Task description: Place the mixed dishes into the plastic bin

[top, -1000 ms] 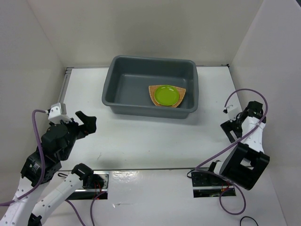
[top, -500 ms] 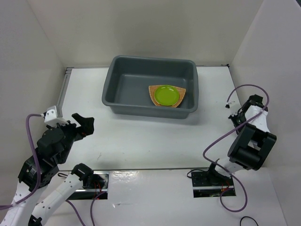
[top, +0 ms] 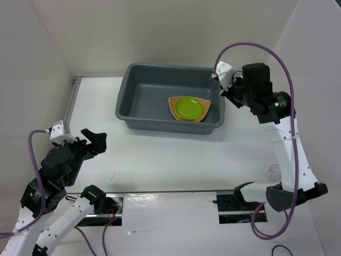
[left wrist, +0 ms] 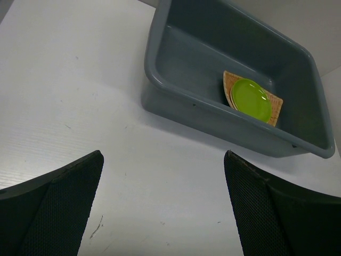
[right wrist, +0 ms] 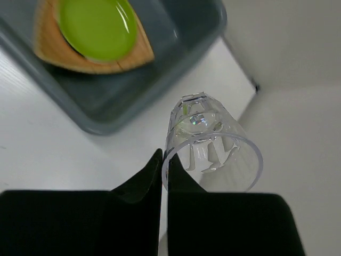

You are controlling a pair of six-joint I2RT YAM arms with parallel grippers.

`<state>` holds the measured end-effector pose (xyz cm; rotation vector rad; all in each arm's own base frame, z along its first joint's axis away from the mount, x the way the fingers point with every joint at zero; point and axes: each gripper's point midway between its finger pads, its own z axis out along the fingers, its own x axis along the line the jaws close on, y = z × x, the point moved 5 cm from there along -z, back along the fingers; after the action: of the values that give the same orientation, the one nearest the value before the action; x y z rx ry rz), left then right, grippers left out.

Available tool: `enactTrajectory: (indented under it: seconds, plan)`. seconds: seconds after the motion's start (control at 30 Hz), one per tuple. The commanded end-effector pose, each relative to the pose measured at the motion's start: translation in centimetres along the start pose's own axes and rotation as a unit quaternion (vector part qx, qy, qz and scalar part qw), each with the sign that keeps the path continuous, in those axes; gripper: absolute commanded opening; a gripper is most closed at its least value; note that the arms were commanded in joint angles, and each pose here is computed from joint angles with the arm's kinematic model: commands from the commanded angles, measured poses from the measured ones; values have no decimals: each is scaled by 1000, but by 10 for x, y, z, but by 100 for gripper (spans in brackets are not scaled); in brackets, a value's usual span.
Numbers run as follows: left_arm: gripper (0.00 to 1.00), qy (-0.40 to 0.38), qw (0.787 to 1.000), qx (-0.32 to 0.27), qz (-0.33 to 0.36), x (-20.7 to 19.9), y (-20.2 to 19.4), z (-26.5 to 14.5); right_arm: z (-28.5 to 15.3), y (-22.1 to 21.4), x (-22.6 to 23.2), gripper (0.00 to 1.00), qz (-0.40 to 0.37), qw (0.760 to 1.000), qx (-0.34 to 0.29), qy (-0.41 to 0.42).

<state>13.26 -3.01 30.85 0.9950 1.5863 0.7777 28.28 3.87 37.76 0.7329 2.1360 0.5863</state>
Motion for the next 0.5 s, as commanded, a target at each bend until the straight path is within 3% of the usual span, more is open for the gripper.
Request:
enactTrajectory:
  seconds: [0.0,0.07,0.1,0.23,0.47]
  plan:
    - [100,-22,1000,-21,-7,-7,9,0,-20,50,6,0,19,1000,-20,8]
    - [100,-26,999,-18,-7,-8,8,0,-20,69,16,0,3,998,-23,51]
    - [100,-32,999,-19,-4,-10,9,0,-15,98,18,0,-4,997,-50,50]
    - [100,-32,999,-19,-4,-10,9,0,-1,145,52,0,-89,991,-75,61]
    - [100,-36,999,-33,-12,-6,11,-7,63,221,111,0,-66,981,-139,115]
